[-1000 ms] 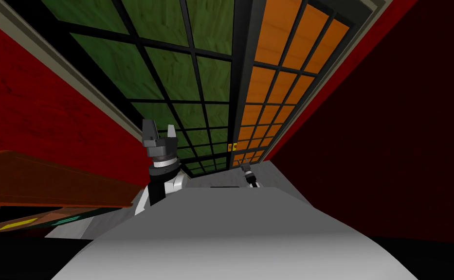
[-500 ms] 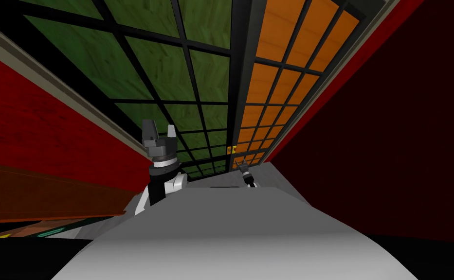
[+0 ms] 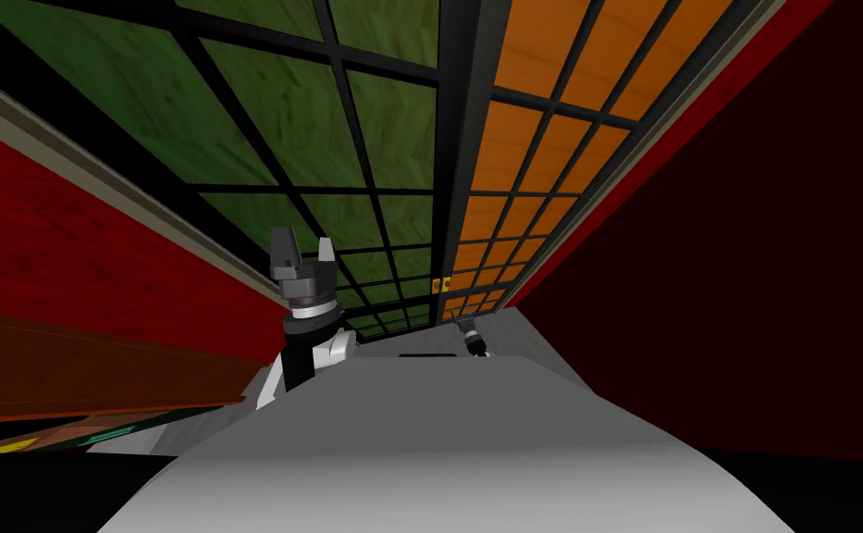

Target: Pull the door open

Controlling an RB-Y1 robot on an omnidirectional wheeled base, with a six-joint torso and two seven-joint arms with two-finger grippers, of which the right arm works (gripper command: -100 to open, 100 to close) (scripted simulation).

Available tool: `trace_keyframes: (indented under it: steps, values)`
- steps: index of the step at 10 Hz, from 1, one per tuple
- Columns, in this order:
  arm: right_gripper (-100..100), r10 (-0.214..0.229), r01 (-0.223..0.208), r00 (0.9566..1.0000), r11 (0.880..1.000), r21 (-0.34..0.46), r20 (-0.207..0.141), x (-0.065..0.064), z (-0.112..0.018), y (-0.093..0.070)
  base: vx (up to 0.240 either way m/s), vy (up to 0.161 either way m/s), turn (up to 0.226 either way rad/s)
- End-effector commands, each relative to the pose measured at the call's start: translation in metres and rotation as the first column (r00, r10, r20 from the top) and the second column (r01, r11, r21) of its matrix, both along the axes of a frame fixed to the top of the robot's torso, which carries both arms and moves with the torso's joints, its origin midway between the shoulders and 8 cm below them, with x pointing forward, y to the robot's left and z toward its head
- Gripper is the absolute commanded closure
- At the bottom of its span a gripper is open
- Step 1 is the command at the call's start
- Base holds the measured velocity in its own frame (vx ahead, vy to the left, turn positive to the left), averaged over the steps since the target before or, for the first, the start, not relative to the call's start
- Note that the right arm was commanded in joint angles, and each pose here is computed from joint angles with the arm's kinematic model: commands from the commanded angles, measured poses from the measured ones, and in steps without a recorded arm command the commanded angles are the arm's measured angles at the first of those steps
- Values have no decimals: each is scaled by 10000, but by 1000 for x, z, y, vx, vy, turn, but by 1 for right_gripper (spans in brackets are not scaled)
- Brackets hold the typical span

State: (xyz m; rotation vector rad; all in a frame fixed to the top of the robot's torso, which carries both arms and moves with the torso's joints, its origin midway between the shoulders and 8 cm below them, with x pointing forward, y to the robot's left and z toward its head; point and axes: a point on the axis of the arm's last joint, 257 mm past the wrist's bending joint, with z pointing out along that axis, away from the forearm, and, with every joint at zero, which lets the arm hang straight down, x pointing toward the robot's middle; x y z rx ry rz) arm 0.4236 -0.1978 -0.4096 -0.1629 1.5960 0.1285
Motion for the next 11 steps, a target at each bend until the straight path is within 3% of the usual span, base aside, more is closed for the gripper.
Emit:
trace_keyframes:
  steps: [1,2,4,5,6,8,10,11]
  values:
    - [-100,-361,355,9990,9991,-239,-267,-7,-11,-29,-179,43,54]
    - [-100,-579,564,9975,9977,-369,-400,-13,-16,-45,-179,28,85]
    - [-100,-688,668,9965,9968,-436,-465,-16,-18,-53,-81,17,12]
    - [-100,-939,905,9938,9943,-567,-599,-22,-24,-69,-66,7,79]
    - [-100,-939,905,9938,9943,-567,-599,-22,-24,-69,-52,-2,19]
    - [-100,-1401,1336,9867,9878,-803,-824,-35,-32,-99,-73,1,57]
    - [-100,-1911,1806,9761,9782,-1025,-1033,-50,-39,-129,-133,-8,82]
    - [-100,-2207,2078,9686,9714,-1148,-1142,-59,-42,-145,-143,-21,85]
